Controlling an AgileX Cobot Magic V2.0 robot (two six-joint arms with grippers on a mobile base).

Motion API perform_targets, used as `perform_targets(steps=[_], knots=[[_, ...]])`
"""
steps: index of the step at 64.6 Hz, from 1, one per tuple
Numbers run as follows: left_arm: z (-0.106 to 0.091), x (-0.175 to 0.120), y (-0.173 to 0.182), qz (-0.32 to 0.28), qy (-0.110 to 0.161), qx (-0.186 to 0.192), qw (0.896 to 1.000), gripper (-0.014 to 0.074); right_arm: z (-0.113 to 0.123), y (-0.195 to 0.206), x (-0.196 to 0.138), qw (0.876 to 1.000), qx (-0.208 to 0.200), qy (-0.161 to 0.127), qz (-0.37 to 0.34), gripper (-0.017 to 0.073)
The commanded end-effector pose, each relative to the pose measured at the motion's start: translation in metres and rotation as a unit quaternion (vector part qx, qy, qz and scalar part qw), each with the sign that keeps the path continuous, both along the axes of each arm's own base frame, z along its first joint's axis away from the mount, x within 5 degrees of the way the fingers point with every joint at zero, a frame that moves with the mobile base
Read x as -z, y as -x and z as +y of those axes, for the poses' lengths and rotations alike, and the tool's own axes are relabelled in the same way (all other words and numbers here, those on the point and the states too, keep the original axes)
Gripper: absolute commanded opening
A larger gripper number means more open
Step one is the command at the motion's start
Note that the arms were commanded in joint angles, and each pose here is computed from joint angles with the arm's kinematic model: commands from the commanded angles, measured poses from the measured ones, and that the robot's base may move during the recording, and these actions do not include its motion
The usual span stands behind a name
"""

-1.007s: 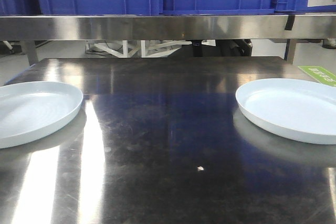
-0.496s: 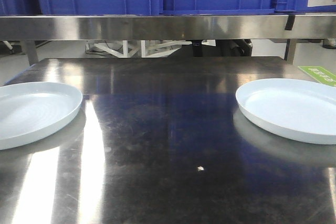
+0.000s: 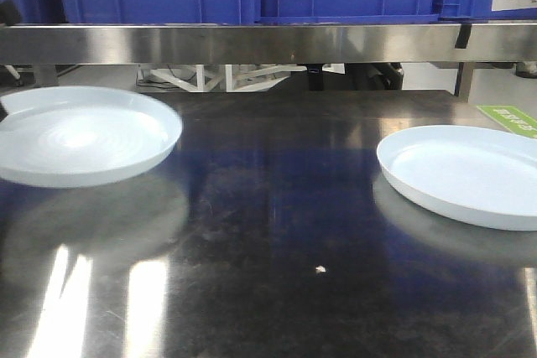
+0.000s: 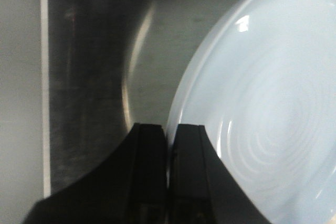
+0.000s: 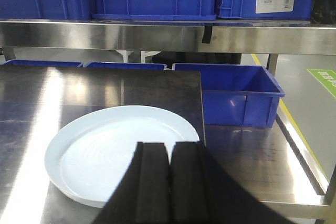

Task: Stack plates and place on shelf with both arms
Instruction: 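Push the white plate with the left gripper toward the table center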

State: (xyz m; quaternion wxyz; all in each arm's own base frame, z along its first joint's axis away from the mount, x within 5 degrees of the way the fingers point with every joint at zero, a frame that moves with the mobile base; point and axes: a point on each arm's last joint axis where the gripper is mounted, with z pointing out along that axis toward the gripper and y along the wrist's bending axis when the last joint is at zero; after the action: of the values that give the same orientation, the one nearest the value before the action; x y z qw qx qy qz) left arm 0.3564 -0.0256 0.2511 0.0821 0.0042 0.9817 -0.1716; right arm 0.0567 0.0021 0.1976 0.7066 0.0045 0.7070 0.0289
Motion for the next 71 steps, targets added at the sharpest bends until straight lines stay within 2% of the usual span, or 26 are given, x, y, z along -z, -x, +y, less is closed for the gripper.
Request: perform_targets(steps=[1,7,20,31,40,52,71], knots=[[-0.016,-0.033,0.003,-0.055,0.048,-0.005,0.997,0.0081,0.0,0.002,-0.008,0.999,0.002,0.007,-0.05,0.0047],[-0.031,-0.035,0.002,-0.062,0.066,0.004,0.996,0.0081,0.0,0.002,-0.008,0.999,0.002,0.007,-0.05,0.0047],[-0.074,-0.036,0.004,-0.094,0.068,0.047,0.992,0.0081,0.0,0.002,-0.008,0.999,0.002,0.007,-0.05,0.0047],[-0.108,-0.024,0.004,-0.093,0.082,0.074,0.99,0.0081,0.0,0.002,-0.008,0.999,0.002,0.007,-0.05,0.0047],[-0.127,-0.008,0.002,-0.078,0.09,0.084,0.989,0.0081,0.0,0.002,-0.008,0.999,0.002,0.007,-0.05,0.0047],[-0.139,0.006,-0.002,-0.078,0.086,0.086,0.989,0.0081,0.0,0.002,-0.008,0.999,0.002,0.007,-0.05,0.0047],[-0.142,0.013,-0.001,-0.062,0.081,0.094,0.99,0.0081,0.0,0.002,-0.008,0.999,0.002,0.007,-0.05,0.0047]])
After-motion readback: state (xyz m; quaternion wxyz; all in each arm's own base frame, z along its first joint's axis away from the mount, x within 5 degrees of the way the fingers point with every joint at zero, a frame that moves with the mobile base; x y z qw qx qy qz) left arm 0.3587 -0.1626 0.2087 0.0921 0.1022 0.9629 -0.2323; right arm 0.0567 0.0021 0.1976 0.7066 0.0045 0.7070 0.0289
